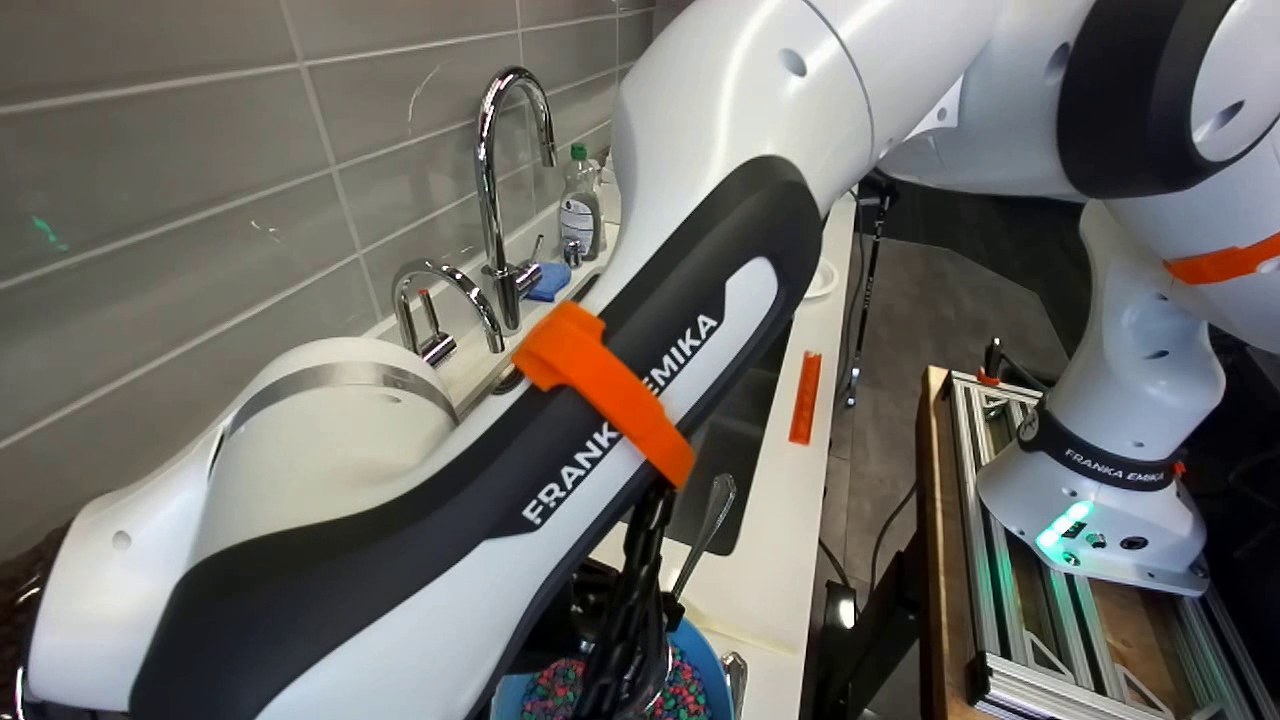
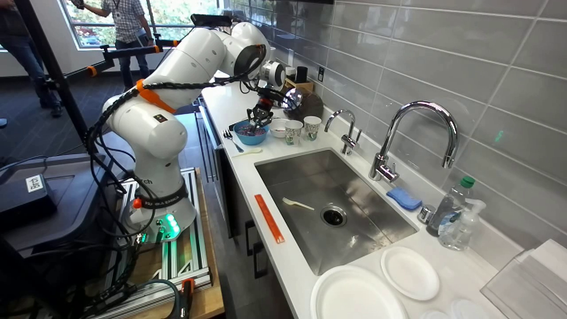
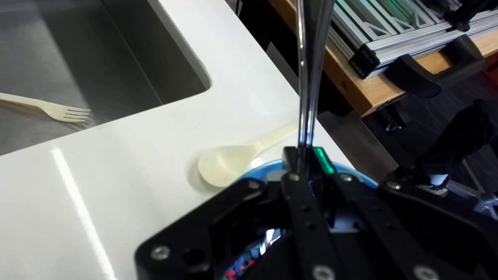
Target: Use the silver spoon to put cereal from the blue bowl into the white bowl.
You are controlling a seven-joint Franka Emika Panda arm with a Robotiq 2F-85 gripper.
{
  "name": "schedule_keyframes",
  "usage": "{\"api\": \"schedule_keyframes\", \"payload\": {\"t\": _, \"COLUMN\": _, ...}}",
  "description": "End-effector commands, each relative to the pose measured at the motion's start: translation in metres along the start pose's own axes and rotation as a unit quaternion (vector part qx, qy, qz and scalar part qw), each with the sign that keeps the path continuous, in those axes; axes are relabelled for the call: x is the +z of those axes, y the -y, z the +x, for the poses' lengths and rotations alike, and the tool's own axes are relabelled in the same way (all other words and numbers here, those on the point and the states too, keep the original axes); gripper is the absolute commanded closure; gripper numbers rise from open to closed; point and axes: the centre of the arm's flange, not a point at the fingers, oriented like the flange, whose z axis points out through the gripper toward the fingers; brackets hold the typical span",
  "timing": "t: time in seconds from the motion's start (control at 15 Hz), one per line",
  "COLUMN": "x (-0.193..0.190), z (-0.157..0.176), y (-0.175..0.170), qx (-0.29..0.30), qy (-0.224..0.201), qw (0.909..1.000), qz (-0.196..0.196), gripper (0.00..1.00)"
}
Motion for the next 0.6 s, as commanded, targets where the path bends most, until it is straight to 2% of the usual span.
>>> {"api": "schedule_keyframes", "payload": {"t": 0.0, "x": -0.0070, "z": 0.0123, "y": -0.0037, "qx": 0.006, "qy": 0.007, "qw": 0.9998, "qz": -0.017, "gripper": 0.97}}
{"api": "schedule_keyframes", "payload": {"t": 0.53, "x": -0.0066, "z": 0.0217, "y": -0.0083, "qx": 0.008, "qy": -0.003, "qw": 0.9996, "qz": -0.026, "gripper": 0.97}}
